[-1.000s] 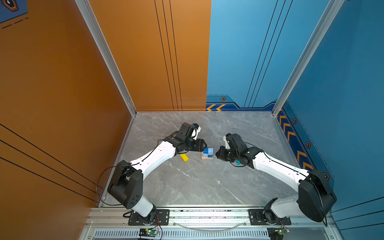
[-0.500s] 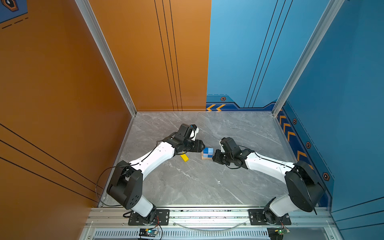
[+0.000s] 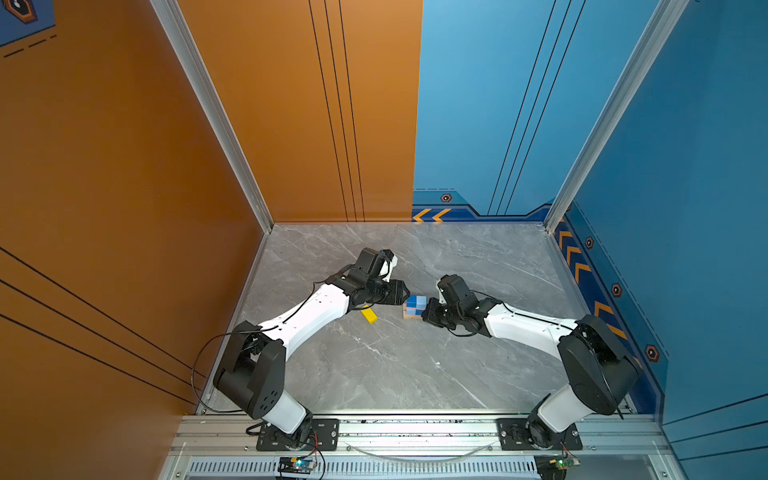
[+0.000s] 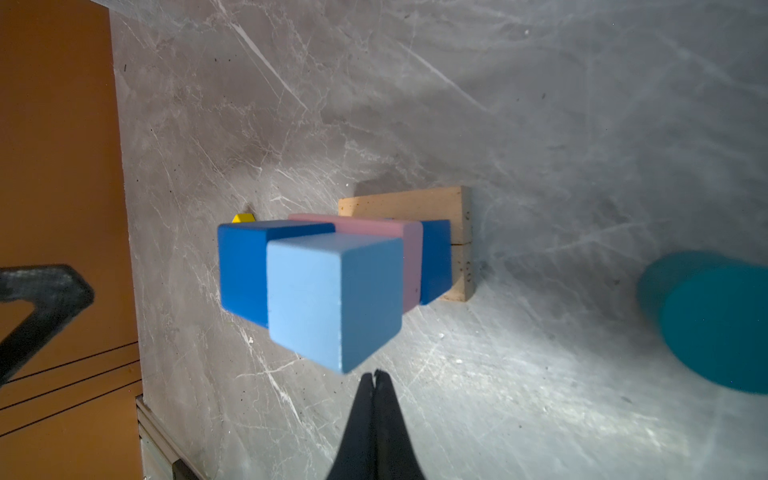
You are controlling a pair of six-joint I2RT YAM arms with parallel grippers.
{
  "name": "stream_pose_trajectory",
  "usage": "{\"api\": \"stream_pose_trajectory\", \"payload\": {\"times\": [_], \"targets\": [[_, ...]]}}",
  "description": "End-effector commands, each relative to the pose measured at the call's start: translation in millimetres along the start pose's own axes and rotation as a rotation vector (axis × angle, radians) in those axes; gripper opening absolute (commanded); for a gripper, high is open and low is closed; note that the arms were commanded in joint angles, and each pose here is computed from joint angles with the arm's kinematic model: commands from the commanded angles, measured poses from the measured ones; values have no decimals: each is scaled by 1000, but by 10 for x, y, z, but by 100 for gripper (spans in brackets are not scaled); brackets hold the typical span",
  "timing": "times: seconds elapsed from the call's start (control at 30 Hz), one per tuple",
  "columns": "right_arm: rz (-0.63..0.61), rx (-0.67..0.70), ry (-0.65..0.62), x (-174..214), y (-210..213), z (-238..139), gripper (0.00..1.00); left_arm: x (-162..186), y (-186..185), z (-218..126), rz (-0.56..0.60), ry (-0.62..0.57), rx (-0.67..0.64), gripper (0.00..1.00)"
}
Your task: Build the wood block tower
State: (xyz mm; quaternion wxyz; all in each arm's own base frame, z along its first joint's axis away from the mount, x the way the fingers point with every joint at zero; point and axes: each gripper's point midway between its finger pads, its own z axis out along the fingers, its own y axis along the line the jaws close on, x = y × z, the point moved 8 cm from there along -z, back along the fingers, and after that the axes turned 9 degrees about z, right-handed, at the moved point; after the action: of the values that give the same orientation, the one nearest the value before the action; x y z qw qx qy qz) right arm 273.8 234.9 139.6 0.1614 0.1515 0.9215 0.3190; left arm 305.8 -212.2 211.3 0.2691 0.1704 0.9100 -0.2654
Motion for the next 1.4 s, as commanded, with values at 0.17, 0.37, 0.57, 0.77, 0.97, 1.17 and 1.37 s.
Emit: {"api": "stream_pose_trajectory", "payload": {"times": [0.17, 0.37, 0.57, 0.77, 0.97, 1.17, 1.37], "targets": [[14, -21, -17, -49, 73, 42, 0, 34, 36, -22, -11, 5, -4, 59], [20, -19, -19, -65, 69, 63, 0, 46, 45, -9, -14, 10, -5, 59], [27, -29, -26, -84, 87, 70, 0, 50, 41, -6, -14, 11, -1, 59], [29, -37, -32, -99, 106, 61, 0, 53, 42, -5, -16, 12, -1, 59], [31, -41, -38, -118, 114, 65, 0, 56, 45, 1, -17, 13, 0, 58], [36, -41, -41, -132, 109, 73, 0, 61, 38, 8, -16, 16, 2, 59], [41, -48, -45, -145, 120, 75, 0, 62, 42, 11, -18, 17, 1, 59]]}}
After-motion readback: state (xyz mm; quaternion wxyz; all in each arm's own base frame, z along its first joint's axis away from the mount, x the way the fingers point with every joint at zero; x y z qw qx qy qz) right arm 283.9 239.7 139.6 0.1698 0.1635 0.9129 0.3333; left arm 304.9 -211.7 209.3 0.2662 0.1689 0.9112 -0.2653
